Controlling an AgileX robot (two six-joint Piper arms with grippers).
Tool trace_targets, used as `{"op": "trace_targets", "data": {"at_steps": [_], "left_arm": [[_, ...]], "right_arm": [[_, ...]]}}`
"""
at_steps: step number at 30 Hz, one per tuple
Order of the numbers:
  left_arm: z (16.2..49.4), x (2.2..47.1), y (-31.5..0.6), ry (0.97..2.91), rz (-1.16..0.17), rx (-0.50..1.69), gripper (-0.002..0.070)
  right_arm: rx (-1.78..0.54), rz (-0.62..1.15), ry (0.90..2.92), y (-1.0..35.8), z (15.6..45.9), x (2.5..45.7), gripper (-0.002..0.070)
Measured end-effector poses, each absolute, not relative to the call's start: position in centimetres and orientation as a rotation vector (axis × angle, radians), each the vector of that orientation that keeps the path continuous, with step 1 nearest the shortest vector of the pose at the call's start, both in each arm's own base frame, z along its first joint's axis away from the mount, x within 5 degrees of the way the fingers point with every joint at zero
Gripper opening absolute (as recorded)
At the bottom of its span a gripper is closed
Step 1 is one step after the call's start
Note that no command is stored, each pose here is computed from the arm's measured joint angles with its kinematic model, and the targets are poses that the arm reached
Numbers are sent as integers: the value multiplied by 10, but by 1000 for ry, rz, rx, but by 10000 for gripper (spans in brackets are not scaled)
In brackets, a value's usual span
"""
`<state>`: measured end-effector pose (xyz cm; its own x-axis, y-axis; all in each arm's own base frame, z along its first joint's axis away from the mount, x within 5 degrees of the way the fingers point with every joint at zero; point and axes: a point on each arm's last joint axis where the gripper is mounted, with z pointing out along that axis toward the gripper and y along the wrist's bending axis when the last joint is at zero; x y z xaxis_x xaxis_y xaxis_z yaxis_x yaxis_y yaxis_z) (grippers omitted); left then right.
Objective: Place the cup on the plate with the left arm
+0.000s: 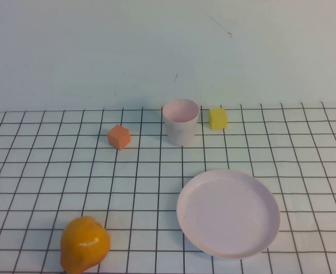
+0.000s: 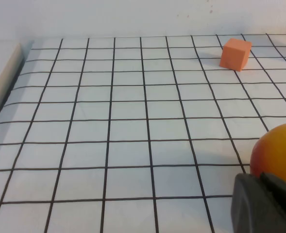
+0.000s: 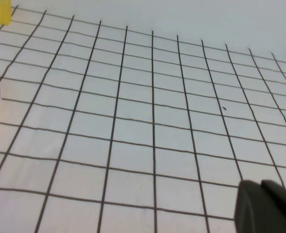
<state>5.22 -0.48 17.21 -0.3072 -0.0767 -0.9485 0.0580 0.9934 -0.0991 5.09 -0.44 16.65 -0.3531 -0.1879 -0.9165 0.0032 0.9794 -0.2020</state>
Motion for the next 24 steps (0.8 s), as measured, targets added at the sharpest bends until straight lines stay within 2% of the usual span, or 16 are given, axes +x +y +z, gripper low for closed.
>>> {"op": "trace_targets", "data": {"at_steps": [8, 18, 24], "left_arm": [[176, 54, -5, 1821, -137, -13, -3], [219, 54, -5, 1334, -160, -13, -3], [232, 50, -4, 1187, -165, -13, -2]], "right_arm": [[-133, -198, 1924, -4, 167, 51, -2], [-133, -198, 1924, -4, 167, 51, -2], [-133, -198, 1924, -4, 167, 51, -2]]}}
